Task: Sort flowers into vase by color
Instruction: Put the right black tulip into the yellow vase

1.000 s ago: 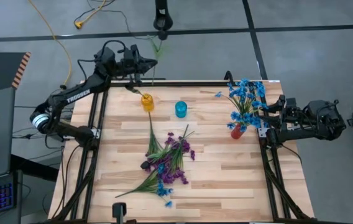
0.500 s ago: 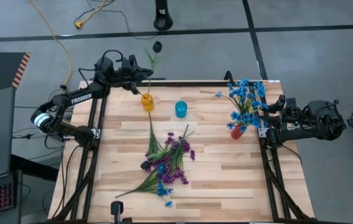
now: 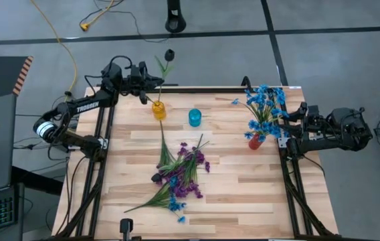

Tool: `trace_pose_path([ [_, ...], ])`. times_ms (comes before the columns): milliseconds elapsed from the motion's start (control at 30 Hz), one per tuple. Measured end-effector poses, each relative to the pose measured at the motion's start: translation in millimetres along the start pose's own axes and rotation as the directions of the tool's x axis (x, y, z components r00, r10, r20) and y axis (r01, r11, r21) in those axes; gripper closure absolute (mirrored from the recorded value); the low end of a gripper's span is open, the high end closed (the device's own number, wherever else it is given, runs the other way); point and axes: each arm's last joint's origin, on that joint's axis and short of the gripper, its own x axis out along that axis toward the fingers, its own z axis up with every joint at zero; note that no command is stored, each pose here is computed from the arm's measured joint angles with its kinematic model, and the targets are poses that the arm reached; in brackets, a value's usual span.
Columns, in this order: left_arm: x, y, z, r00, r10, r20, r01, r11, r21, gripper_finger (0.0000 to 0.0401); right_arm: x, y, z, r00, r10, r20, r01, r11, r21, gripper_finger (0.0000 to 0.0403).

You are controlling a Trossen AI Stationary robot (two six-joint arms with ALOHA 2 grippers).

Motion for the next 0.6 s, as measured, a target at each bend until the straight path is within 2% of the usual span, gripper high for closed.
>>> trace_pose_path([
  [300,0.0,-0.5,-1.7,1.000,-0.021,-0.015,0.021,1.000,0.002,0.0401,0.0,0.0,0.0,1.000,0.000,0.000,0.000,1.000,0.000,0.0169],
  [600,-0.5,-0.4,-13.0,0.995,-0.019,-0.098,0.022,0.999,0.030,0.0401,0.0,0.0,0.0,1.000,0.000,0.000,0.000,1.000,0.000,0.0169],
])
